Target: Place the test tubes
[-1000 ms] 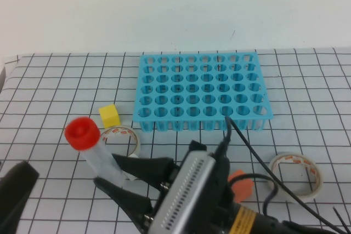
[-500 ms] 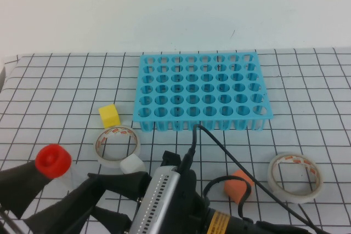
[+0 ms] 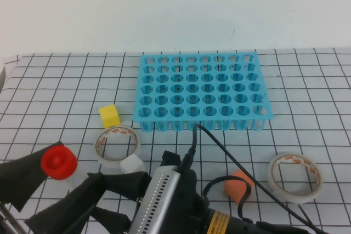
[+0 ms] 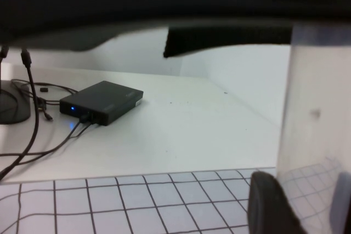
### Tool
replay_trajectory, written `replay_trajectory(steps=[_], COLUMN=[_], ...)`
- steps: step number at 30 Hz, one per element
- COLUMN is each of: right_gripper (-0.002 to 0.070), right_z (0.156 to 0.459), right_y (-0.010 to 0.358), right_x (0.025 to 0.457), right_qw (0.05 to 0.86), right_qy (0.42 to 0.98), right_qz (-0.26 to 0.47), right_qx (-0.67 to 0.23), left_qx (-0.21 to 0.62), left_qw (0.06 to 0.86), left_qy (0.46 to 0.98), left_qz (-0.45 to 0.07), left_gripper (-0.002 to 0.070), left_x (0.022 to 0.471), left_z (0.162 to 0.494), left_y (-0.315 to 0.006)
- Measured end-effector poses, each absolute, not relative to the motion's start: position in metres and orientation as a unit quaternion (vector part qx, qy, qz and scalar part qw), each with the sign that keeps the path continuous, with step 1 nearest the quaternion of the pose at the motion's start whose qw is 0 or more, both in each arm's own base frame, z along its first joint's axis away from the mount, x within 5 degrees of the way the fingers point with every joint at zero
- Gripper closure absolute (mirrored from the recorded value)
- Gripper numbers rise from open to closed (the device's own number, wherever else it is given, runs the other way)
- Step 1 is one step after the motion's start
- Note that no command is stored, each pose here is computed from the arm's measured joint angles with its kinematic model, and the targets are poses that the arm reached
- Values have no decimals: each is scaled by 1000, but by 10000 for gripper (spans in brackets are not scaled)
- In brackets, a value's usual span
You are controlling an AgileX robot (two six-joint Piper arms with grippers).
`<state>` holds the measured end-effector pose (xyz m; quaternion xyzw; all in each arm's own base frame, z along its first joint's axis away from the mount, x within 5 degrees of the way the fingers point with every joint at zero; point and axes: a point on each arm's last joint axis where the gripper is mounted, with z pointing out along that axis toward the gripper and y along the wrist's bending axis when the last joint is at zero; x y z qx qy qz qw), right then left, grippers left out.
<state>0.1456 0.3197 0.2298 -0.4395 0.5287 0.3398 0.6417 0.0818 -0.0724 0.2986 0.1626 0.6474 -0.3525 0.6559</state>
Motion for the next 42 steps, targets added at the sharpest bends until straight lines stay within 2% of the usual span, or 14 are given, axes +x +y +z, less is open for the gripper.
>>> replay_trajectory(steps=[5, 7, 9, 12, 22, 26, 28, 31, 33, 37, 42], right_gripper=[443, 443, 443, 443, 442, 438, 385, 240, 177, 137, 148], right_z=[230, 230, 230, 230, 231, 231, 232, 229, 231, 244, 257], right_y=[320, 320, 320, 320, 320, 321, 320, 316, 314, 303, 280], right_x=[146, 146, 146, 145, 146, 146, 147, 152, 151, 145, 133], right_qw=[642, 642, 642, 642, 644, 641, 634, 612, 598, 563, 484], right_qy=[530, 530, 530, 529, 531, 540, 556, 594, 609, 638, 694], right_qz=[340, 340, 340, 341, 340, 347, 359, 355, 351, 337, 299], right_qx=[-438, -438, -438, -438, -433, -420, -400, -383, -386, -402, -441], left_qx=[165, 164, 164, 170, 206, 192, 182, 152, 117, 59, 23], left_qw=[661, 661, 661, 665, 689, 693, 697, 711, 710, 718, 728], left_qy=[642, 642, 642, 639, 619, 617, 616, 602, 605, 601, 599], left_qz=[-352, -353, -353, -348, -315, -319, -319, -329, -342, -346, -332], left_gripper=[134, 161, 220, 389, 393, 395, 395, 395, 395, 395, 395], left_x=[82, 82, 82, 82, 81, 82, 83, 84, 86, 90, 98], left_z=[300, 300, 300, 300, 302, 304, 305, 310, 312, 314, 321], left_y=[-72, -73, -73, -73, -73, -72, -71, -67, -64, -57, -55])
